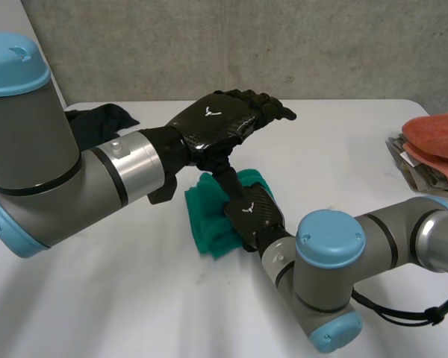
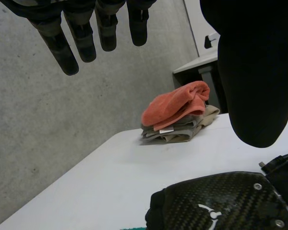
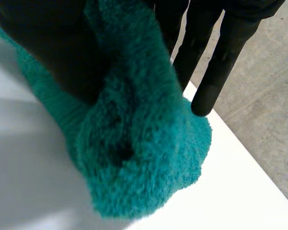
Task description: Fold the laundry.
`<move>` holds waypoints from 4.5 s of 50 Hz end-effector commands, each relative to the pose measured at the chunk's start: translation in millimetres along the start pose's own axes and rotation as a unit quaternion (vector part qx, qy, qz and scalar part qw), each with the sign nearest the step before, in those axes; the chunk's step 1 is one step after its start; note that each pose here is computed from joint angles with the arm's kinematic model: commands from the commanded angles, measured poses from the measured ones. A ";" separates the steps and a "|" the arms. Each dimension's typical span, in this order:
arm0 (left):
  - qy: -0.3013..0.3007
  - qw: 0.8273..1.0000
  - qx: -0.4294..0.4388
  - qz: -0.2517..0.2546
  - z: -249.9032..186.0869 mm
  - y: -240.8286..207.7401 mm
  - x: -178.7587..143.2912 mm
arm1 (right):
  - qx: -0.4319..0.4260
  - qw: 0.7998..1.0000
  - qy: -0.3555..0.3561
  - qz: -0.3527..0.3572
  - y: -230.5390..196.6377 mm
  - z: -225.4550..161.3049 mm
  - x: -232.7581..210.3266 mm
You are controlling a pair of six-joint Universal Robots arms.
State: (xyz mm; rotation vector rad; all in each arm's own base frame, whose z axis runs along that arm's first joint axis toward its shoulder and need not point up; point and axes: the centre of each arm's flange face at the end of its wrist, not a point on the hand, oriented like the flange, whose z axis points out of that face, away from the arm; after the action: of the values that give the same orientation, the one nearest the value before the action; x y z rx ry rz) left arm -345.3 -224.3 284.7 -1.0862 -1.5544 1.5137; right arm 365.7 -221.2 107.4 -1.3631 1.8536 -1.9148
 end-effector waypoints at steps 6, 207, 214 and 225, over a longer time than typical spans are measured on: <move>-0.007 1.000 0.023 0.016 -2.1 -18.0 -3.5 | 0.061 0.996 0.071 0.007 -41.9 26.7 55.7; -0.180 0.962 -0.140 0.150 -6.8 104.5 -85.4 | -0.056 0.983 0.059 0.162 -37.4 -78.9 78.5; -0.242 0.959 -0.052 0.136 -50.8 17.5 -60.8 | 0.012 0.989 0.138 0.045 -87.0 -89.4 145.9; -0.242 0.965 -0.062 0.083 -67.4 34.3 -42.6 | -0.002 0.994 0.105 0.012 -74.7 -13.2 167.5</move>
State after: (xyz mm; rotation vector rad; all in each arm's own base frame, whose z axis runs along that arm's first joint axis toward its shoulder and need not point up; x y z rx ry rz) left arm -261.3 -232.0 288.9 -0.9756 -1.8669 2.0191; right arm 272.7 -264.5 281.8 -1.1295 1.9262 -2.1811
